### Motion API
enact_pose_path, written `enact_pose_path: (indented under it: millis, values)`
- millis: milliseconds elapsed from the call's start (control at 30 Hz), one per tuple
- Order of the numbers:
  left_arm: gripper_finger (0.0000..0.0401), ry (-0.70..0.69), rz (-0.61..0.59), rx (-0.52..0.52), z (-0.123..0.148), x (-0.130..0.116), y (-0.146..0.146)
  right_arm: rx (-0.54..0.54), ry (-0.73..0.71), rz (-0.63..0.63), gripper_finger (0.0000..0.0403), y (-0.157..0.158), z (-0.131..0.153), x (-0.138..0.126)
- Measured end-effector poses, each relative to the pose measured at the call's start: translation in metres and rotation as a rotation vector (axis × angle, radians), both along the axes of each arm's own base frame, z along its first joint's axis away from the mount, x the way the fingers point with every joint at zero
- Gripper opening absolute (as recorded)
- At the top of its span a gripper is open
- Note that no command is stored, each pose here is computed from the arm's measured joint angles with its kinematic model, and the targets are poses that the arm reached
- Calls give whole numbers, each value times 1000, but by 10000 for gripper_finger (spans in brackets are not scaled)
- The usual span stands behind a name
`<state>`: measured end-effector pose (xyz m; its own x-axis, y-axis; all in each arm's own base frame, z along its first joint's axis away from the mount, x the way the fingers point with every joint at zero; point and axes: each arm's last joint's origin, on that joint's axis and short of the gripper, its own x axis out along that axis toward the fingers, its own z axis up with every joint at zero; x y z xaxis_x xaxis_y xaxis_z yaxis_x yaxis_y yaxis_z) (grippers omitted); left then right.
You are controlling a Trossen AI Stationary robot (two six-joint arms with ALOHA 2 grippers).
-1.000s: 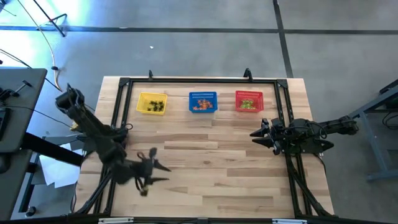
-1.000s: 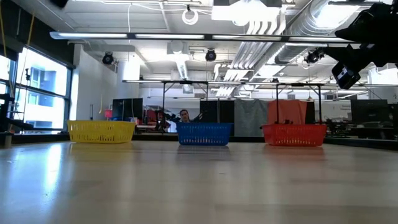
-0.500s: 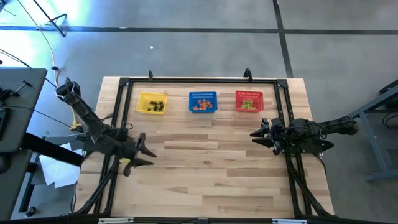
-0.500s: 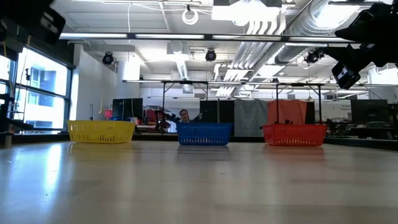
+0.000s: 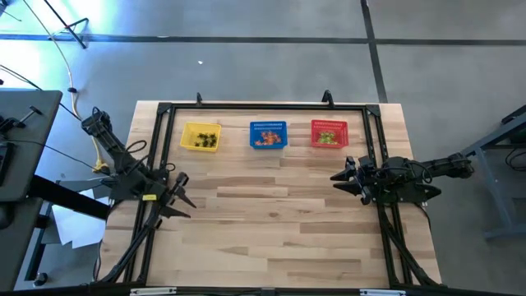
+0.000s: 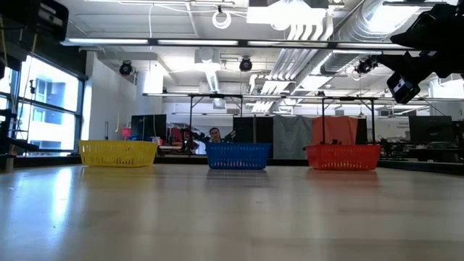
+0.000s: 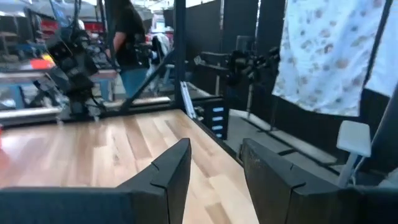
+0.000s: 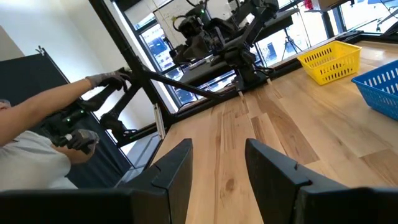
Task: Sort Halloween decoration
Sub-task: Return to Home Position
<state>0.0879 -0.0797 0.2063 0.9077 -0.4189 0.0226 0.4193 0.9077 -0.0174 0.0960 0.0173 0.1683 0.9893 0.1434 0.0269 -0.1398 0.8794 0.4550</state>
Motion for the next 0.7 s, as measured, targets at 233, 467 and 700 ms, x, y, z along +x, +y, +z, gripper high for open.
enact_pose_path:
  millis: [233, 467, 700]
  values:
    - [133, 50, -103, -38, -26, -3, -1, 0, 0, -1, 145, 0, 0, 0]
    - [133, 67, -192, -25, -39, -7, 0, 0, 0, 0, 145, 0, 0, 0]
    - [133, 41, -266, -54, -36, -11, 1, 0, 0, -1, 145, 0, 0, 0]
